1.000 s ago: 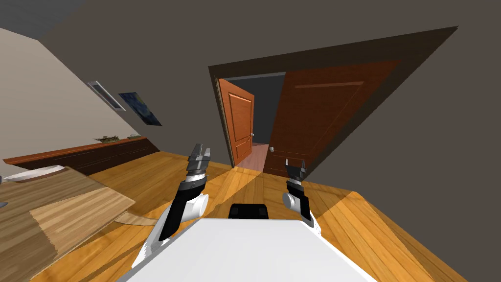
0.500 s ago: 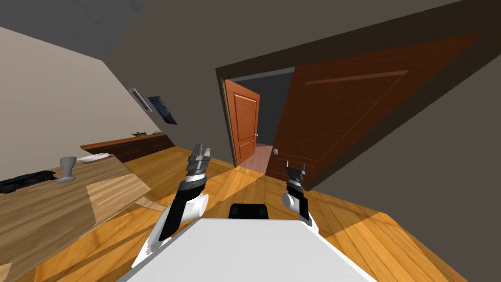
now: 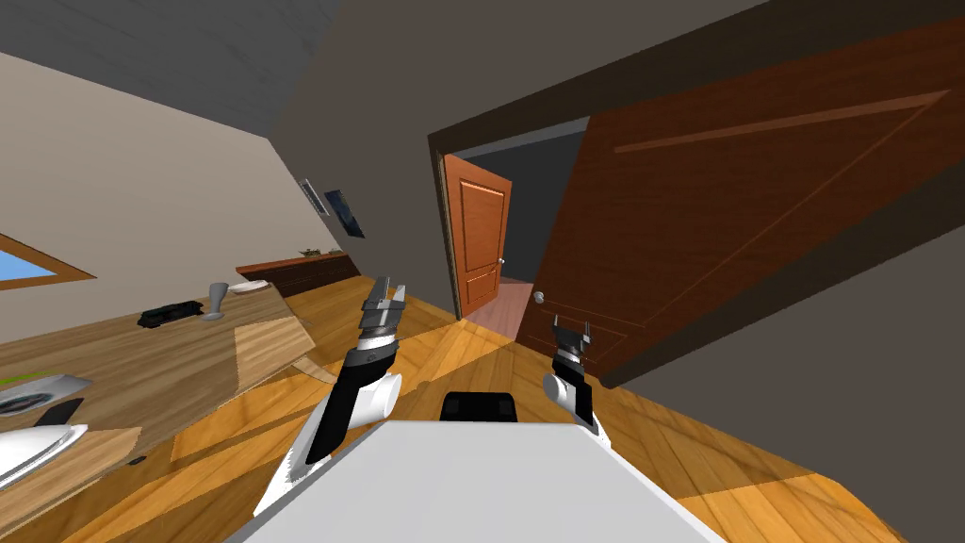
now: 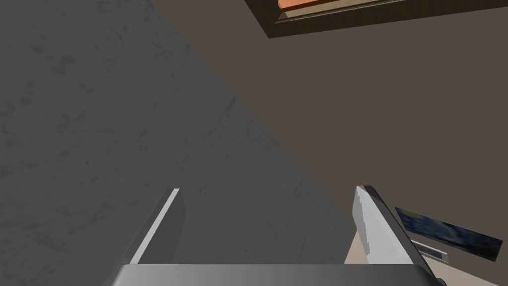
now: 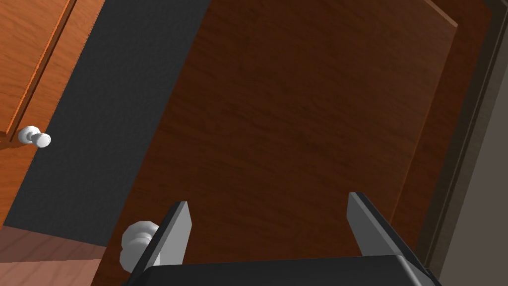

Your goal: Push the door open

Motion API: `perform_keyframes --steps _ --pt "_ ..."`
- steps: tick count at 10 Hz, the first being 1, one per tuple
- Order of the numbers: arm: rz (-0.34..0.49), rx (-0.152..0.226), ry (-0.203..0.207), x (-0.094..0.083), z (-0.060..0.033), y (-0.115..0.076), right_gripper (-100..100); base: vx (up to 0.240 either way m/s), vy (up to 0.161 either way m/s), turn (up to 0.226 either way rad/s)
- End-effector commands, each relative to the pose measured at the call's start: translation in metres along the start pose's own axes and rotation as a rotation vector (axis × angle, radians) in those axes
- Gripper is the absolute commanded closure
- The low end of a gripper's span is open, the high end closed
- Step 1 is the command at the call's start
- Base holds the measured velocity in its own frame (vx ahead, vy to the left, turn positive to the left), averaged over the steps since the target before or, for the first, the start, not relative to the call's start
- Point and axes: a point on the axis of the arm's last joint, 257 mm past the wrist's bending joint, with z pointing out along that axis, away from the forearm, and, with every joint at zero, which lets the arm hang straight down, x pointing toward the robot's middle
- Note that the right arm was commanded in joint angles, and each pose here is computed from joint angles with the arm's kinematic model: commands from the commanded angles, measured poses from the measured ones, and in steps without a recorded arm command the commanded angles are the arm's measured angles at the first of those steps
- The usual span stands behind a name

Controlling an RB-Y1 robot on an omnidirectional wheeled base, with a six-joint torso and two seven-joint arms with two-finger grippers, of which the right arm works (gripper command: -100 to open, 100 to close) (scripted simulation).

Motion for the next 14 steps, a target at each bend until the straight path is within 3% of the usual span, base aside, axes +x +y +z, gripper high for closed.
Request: perform_keyframes --steps 1,8,9,12,14 --pt "0.025 -0.013 -0.031 -0.013 -0.0023 0.001 -100 0.028 -0.090 0.207" --pt "0.120 -0.074 -0.162 -0.069 -0.0223 0.007 -100 0.026 -0.097 0.209" --pt "0.145 -0.095 -0.198 -0.084 -0.0295 0.008 -100 0.019 -0.117 0.316" --pt "0.179 -0.127 -0.252 -0.105 -0.0414 0.011 -100 0.009 -0.116 0.221" --pt "0.211 -0.160 -0.302 -0.124 -0.0541 0.012 -100 0.004 -0.107 0.330"
